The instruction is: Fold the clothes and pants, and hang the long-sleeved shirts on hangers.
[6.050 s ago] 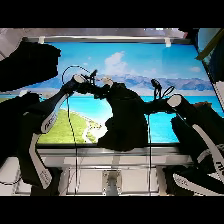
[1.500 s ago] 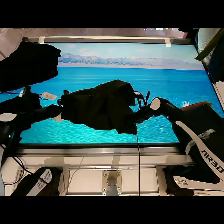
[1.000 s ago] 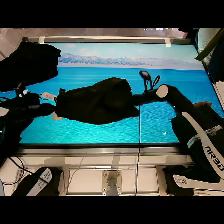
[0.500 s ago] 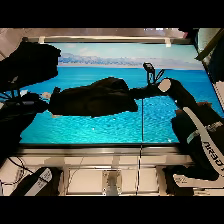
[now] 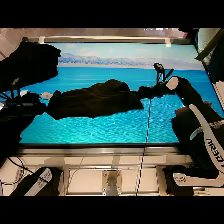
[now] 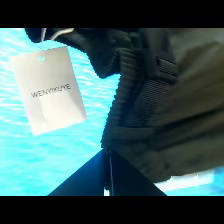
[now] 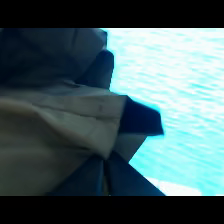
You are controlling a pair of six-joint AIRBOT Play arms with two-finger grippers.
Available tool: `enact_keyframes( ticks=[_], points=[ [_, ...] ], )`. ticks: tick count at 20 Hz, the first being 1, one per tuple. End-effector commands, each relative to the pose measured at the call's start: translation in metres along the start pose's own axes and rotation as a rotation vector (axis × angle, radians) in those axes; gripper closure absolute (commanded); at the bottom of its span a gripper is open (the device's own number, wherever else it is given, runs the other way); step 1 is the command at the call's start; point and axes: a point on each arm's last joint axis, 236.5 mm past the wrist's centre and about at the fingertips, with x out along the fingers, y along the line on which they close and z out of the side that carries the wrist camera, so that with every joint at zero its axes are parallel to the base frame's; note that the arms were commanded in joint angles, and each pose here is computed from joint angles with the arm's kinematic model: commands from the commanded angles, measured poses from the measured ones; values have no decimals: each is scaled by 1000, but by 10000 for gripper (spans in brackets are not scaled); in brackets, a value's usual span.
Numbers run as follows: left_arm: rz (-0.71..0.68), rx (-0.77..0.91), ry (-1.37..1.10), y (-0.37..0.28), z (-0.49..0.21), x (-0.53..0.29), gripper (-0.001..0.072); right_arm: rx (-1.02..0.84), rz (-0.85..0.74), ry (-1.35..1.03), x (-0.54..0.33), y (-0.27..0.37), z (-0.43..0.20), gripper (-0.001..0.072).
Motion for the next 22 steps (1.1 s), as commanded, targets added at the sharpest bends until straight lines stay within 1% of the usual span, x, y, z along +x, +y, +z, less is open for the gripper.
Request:
enact_keyframes(
  ticks=[1, 2, 6, 7, 9, 10, 13, 15, 16, 18, 19, 20, 21, 22],
  points=[
    [1, -5, 2, 0, 0, 0, 653, 26, 5, -14, -1, -3, 4, 314],
    [-1, -7, 2, 0, 0, 0, 653, 25, 5, -1, -1, -3, 1, 217],
    [-42, -34, -26, -10, 7, 0, 653, -7, -27, 146, -4, -11, -34, 219],
    [-58, -45, -44, -13, 12, -2, 602, -21, -43, 199, -7, -15, -46, 220],
    [-47, -86, -87, -13, 29, -17, 193, -58, -83, 254, -19, -23, -59, 230],
    [-22, -85, -106, -9, 36, -30, 99, -84, -116, 265, -30, -29, -62, 230],
    [124, -115, -194, 26, 42, -78, 100, -156, -230, 266, -73, -47, -66, 230],
    [205, -326, -170, 58, 14, -100, 100, -165, -256, 286, -91, -52, -87, 229],
    [213, -438, -104, 67, -13, -100, 99, -160, -254, 302, -91, -55, -106, 228],
    [164, -606, 12, 70, -63, -84, 100, -82, -222, 327, -76, -58, -157, 229],
    [128, -683, 12, 69, -73, -72, 100, 13, -149, 300, -62, -45, -178, 229],
    [52, -756, -13, 60, -74, -57, 100, 98, -31, 254, -51, -20, -188, 229],
    [-16, -809, -48, 53, -69, -44, 99, 185, 110, 197, -44, 11, -190, 229],
    [-86, -843, -78, 43, -64, -29, 99, 230, 219, 151, -42, 34, -188, 229]
  ],
)
